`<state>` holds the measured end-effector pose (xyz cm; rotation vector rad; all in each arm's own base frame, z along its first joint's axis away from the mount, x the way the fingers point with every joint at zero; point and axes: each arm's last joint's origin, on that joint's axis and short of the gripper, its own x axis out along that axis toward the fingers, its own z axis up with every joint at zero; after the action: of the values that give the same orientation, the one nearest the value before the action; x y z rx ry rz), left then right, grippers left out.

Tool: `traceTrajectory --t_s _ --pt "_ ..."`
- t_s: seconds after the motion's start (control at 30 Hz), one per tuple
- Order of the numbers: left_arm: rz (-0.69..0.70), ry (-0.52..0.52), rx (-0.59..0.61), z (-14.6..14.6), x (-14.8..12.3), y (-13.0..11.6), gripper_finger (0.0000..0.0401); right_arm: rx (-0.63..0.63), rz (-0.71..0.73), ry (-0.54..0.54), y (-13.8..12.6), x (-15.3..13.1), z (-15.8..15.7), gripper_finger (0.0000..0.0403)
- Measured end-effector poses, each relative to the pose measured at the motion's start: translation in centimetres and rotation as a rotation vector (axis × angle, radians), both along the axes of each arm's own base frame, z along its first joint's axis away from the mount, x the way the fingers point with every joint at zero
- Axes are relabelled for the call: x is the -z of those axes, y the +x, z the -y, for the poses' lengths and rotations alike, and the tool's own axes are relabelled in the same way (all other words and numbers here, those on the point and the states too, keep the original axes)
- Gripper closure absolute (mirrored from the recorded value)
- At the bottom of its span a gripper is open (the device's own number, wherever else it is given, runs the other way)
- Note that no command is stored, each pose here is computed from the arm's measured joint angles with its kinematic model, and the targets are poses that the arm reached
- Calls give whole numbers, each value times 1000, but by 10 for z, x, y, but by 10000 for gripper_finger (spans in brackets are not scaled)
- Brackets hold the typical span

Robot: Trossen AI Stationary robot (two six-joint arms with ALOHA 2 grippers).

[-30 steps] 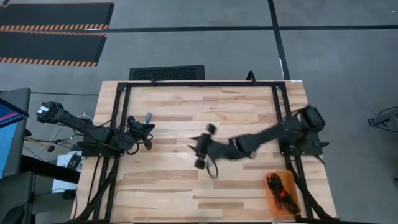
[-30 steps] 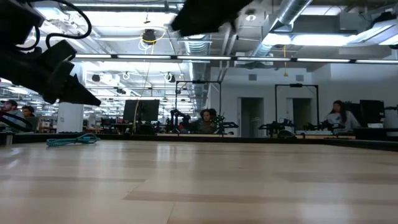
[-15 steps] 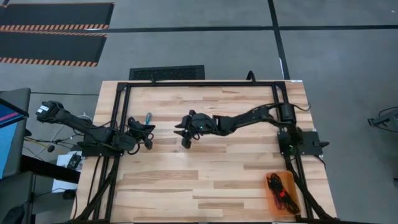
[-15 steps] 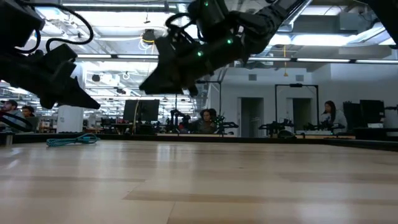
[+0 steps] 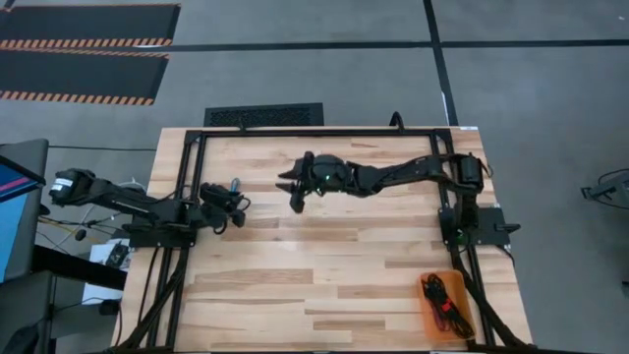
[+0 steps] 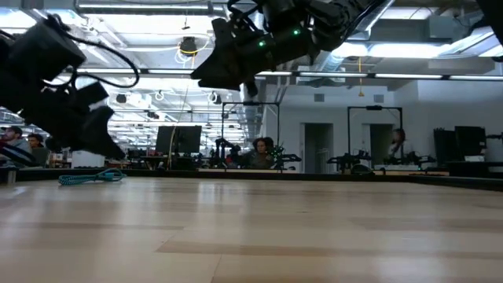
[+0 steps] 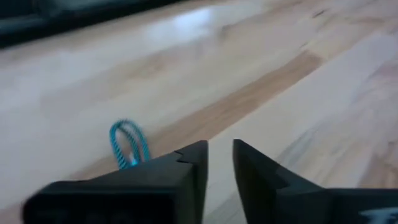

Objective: Pick and place USB-C Cables
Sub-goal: Put the black blue charger cable into the orange bin

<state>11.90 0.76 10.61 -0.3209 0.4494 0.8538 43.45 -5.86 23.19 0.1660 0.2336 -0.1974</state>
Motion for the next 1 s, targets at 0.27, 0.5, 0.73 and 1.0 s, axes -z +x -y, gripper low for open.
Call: traceTrajectory --t_s 0.27,0.5,0.73,1.0 --pt "-78 -52 -95 -13 -3 5 277 -39 -11 40 -6 -11 1 226" --pt "-229 -151 -136 -25 -12 9 296 -32 15 31 -14 -24 7 225" --pt "-317 -265 -157 -30 -2 6 328 -20 45 31 -21 -35 21 226" --pt "-340 -265 -131 -30 0 7 391 -51 85 30 -24 -44 24 228"
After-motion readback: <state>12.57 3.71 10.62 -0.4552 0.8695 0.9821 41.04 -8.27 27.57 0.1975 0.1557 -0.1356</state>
